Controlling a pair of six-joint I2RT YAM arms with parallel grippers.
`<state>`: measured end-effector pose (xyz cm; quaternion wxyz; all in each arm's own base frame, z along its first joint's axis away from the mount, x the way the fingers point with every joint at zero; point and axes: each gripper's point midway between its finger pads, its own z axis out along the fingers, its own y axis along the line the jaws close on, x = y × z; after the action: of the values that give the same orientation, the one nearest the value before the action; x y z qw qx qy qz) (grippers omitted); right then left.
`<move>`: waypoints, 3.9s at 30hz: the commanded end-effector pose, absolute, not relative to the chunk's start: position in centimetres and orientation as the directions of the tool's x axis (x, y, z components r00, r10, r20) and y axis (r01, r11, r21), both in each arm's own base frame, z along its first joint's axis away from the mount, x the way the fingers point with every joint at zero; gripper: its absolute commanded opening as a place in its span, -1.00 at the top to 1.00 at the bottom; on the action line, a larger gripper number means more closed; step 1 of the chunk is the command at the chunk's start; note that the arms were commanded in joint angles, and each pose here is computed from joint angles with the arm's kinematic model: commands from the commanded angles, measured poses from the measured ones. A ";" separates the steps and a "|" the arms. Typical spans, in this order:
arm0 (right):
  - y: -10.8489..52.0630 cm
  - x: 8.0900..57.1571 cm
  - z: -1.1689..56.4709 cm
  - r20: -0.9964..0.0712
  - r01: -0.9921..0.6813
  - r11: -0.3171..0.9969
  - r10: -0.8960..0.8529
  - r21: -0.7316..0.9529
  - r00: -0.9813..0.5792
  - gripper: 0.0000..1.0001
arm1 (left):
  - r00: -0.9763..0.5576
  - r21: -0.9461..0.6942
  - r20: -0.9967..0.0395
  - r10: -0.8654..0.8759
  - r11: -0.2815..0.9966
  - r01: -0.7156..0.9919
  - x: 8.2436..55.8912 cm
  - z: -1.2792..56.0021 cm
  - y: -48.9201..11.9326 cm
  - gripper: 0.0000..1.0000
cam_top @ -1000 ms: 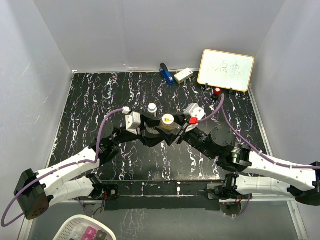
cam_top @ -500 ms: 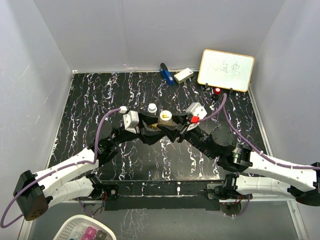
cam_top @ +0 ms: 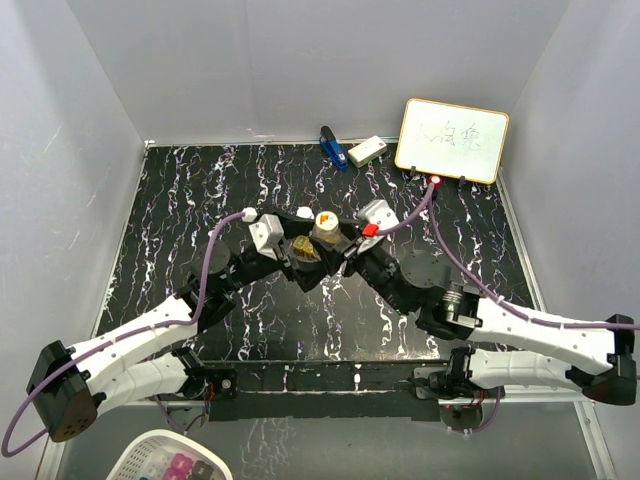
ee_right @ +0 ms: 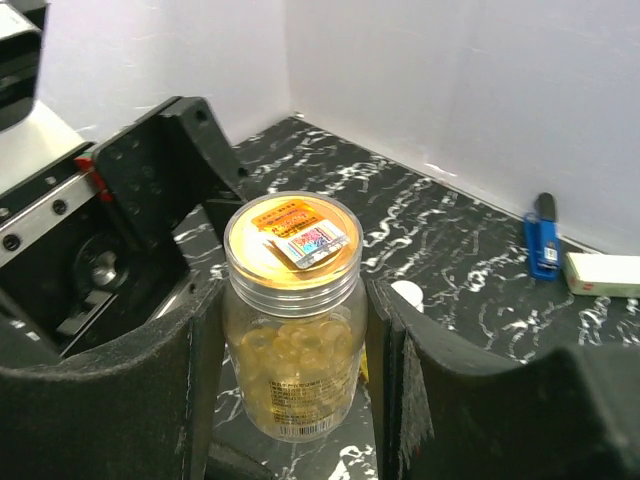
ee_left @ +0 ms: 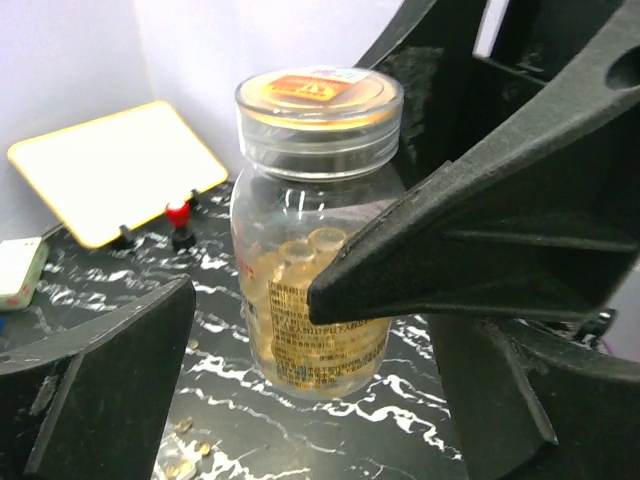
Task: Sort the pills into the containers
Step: Place the pill bottle at the center of the board.
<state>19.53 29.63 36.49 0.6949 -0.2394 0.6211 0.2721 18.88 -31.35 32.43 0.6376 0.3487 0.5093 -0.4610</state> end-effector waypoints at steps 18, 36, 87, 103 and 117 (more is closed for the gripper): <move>22.7 35.2 29.4 -0.993 -0.351 0.934 0.093 0.062 0.072 1.00 | 0.152 -0.027 -0.966 -0.211 0.663 0.748 22.2 32.4 -24.8 -0.97; 19.4 47.5 18.6 -0.984 -0.295 0.954 0.106 0.061 0.140 1.00 | 0.235 0.046 -0.958 -0.165 0.720 0.693 21.6 32.5 -22.0 -0.97; 22.1 49.1 7.8 -0.981 -0.366 0.923 0.055 0.121 -0.186 0.79 | 0.247 0.030 -0.954 -0.167 0.771 0.636 21.9 32.9 -20.3 -0.97; 22.9 47.4 7.5 -0.980 -0.365 0.927 0.011 0.085 -0.200 -0.14 | 0.276 0.012 -0.941 -0.195 0.796 0.605 21.8 34.0 -19.2 -0.97; 23.0 45.8 7.8 -0.981 -0.312 0.949 -0.023 0.039 -0.192 -0.46 | 0.278 -0.002 -0.938 -0.208 0.804 0.594 21.7 34.2 -18.7 -0.97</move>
<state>45.79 23.50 4.71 0.5930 -0.1231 0.7846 0.1329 21.93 -19.18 33.20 0.7691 0.1904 0.5548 -0.2539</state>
